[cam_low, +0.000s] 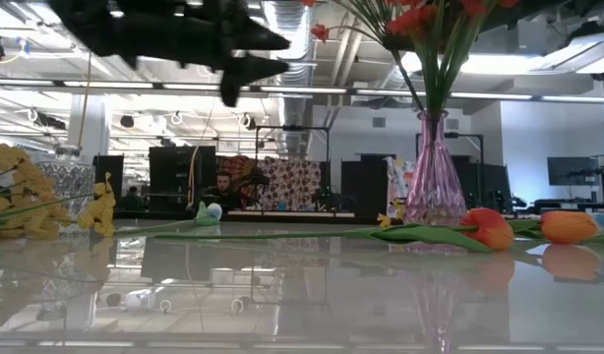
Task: Sort flowers into vase by color
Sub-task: Put the orange flowers into the violet vase
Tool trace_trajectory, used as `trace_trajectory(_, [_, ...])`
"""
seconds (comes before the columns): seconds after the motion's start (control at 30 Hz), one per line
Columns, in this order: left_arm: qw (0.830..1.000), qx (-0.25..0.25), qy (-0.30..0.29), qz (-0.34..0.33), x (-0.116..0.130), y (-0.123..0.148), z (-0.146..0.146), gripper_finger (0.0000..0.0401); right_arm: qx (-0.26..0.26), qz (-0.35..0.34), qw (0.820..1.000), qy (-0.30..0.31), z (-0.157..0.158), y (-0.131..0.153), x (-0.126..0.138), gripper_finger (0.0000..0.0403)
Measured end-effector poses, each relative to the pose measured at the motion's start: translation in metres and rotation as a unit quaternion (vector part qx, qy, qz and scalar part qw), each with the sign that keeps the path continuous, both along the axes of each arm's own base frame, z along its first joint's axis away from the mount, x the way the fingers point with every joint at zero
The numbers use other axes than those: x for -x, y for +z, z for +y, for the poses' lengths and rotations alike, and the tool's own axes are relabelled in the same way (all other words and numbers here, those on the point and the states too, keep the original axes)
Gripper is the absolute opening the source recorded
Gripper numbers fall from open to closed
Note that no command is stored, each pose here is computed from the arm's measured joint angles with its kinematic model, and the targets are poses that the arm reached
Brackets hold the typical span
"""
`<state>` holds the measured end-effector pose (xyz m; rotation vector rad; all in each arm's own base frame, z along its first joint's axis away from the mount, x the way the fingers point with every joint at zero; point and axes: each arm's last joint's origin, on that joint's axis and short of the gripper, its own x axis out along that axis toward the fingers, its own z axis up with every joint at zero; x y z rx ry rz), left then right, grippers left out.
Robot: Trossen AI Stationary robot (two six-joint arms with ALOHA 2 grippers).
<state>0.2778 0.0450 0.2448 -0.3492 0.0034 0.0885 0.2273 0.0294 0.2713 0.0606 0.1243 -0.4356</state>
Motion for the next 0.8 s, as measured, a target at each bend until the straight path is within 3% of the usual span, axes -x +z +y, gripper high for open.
trace_trajectory(0.13, [1.000,-0.016,-0.007,-0.012,-0.040,0.002,0.006,0.0167,0.000,-0.001,1.000,0.000,0.000,0.000,0.000,0.0029])
trace_trajectory(0.43, [0.994,-0.013,-0.113,-0.001,-0.117,-0.018,0.014,0.0167,-0.002,-0.005,1.000,0.001,0.000,0.001,0.000,0.0029])
trace_trajectory(0.63, [0.993,-0.009,-0.116,-0.012,-0.137,-0.019,0.017,0.0167,-0.007,-0.008,1.000,0.002,0.001,0.001,0.000,0.0031])
trace_trajectory(0.8, [0.991,-0.040,-0.125,-0.033,-0.143,-0.007,0.017,0.0167,-0.011,-0.009,1.000,0.004,0.002,0.001,0.000,0.0029])
